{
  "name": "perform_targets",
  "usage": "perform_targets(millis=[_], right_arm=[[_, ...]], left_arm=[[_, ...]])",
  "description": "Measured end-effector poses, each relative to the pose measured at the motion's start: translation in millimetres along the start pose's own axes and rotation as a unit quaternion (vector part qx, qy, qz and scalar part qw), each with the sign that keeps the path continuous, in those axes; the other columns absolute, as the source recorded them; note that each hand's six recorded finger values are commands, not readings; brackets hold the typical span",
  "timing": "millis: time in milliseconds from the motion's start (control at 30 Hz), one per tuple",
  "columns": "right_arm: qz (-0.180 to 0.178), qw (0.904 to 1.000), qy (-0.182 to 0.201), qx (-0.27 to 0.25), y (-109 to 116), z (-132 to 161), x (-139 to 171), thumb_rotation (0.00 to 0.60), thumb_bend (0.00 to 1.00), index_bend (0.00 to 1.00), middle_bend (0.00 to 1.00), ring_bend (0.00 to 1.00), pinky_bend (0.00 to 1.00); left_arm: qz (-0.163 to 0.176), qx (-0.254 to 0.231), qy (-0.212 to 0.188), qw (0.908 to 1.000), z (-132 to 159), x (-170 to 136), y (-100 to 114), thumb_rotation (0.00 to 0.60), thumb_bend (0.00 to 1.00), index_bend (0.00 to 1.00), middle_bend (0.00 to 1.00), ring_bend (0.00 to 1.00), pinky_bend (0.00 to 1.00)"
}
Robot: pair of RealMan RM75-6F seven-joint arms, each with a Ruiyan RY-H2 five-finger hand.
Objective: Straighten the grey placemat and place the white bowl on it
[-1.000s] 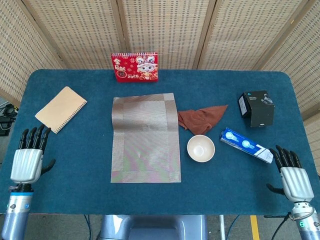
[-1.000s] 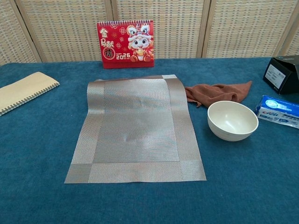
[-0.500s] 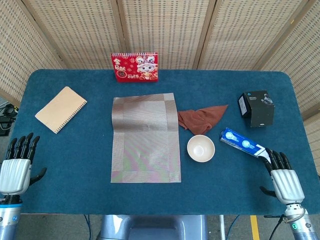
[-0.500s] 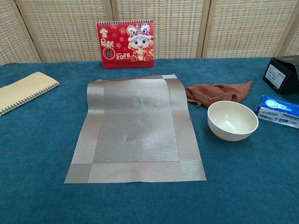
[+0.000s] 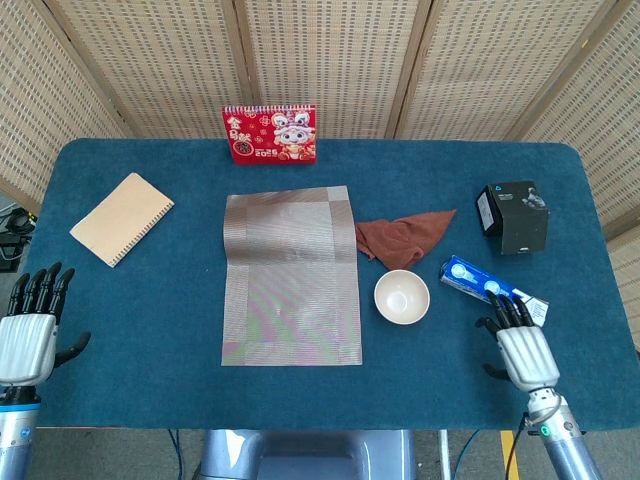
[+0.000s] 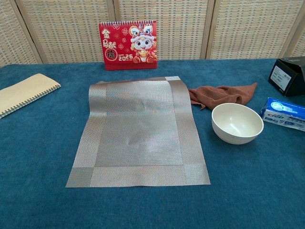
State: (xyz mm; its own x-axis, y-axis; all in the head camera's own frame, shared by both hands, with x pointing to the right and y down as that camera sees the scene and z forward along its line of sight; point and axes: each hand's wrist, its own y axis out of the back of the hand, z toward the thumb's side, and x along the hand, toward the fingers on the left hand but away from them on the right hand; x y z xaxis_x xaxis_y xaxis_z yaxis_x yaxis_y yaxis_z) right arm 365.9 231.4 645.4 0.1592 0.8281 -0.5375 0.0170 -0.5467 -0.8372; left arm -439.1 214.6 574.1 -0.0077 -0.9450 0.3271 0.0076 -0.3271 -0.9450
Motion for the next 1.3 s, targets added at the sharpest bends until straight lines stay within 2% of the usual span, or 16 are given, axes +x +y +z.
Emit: perform_targets(millis=[367, 533, 833, 1100, 1200, 1300], right_arm=[[-0.003, 0.9999, 0.011, -0.003, -11, 34, -46, 0.6, 0.2, 0.38, 0.0, 0.0, 0.0], [-0.017, 0.9996, 0.019, -0.008, -9, 46, -53, 0.6, 0.2, 0.38, 0.0, 0.0, 0.0], [-0.019, 0.9984, 0.051, -0.018, -11, 72, -62, 0.6, 0.2, 0.41, 0.0, 0.0, 0.0], [-0.001, 0.998, 0.059, -0.023, -24, 87, -69, 0.6, 0.2, 0.43, 0.0, 0.0, 0.0], [0.007, 0.998, 0.058, -0.024, -30, 88, -72, 0.6, 0.23, 0.45, 0.0, 0.0, 0.0], [0.012, 0.998, 0.056, -0.025, -35, 88, -75, 0.6, 0.31, 0.47, 0.0, 0.0, 0.0]], left_arm=[[-0.008, -0.002, 0.006, 1.0, -4, 5, -5, 0.6, 0.19, 0.02, 0.0, 0.0, 0.0], [-0.008, -0.005, 0.011, 0.9999, -6, 7, -6, 0.6, 0.19, 0.03, 0.0, 0.0, 0.0], [-0.013, -0.004, 0.015, 0.9998, -7, 9, -10, 0.6, 0.19, 0.04, 0.0, 0.0, 0.0], [-0.017, -0.004, 0.02, 0.9996, -9, 10, -12, 0.6, 0.19, 0.04, 0.0, 0.0, 0.0], [-0.017, -0.007, 0.021, 0.9996, -9, 11, -12, 0.6, 0.19, 0.05, 0.0, 0.0, 0.0], [-0.02, -0.007, 0.021, 0.9996, -10, 11, -14, 0.6, 0.19, 0.05, 0.0, 0.0, 0.0]])
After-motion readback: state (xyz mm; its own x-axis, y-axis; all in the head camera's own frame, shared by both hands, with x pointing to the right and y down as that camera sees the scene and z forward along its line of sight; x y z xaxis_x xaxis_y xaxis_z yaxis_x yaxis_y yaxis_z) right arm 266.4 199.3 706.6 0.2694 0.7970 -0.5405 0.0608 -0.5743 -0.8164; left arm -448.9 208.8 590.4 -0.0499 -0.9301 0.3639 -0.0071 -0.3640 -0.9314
